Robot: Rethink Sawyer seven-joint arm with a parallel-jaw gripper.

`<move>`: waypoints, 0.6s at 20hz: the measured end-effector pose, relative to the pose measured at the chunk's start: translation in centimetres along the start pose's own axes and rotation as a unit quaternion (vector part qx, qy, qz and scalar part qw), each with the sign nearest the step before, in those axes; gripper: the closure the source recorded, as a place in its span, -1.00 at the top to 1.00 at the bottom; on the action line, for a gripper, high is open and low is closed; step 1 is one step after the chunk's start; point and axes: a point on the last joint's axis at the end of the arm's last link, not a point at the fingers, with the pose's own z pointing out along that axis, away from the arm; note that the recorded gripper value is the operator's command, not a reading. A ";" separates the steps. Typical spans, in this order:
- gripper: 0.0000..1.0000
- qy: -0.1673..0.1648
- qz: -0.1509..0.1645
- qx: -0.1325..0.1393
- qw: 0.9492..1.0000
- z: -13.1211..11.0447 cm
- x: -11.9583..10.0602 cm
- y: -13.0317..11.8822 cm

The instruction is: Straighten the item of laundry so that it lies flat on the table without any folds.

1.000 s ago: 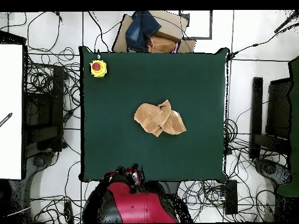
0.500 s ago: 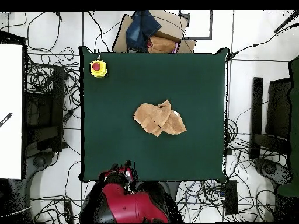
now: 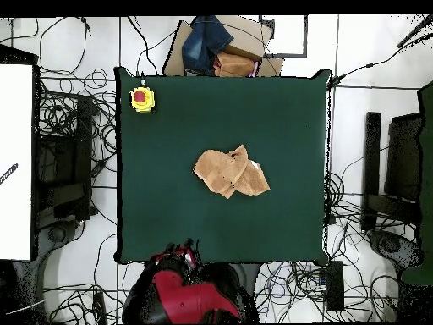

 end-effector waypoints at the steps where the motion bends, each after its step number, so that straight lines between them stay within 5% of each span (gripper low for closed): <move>1: 1.00 0.000 -0.001 0.000 1.000 0.1 0.2 0.1; 12: 1.00 0.009 -0.008 0.002 1.000 1.7 3.1 0.3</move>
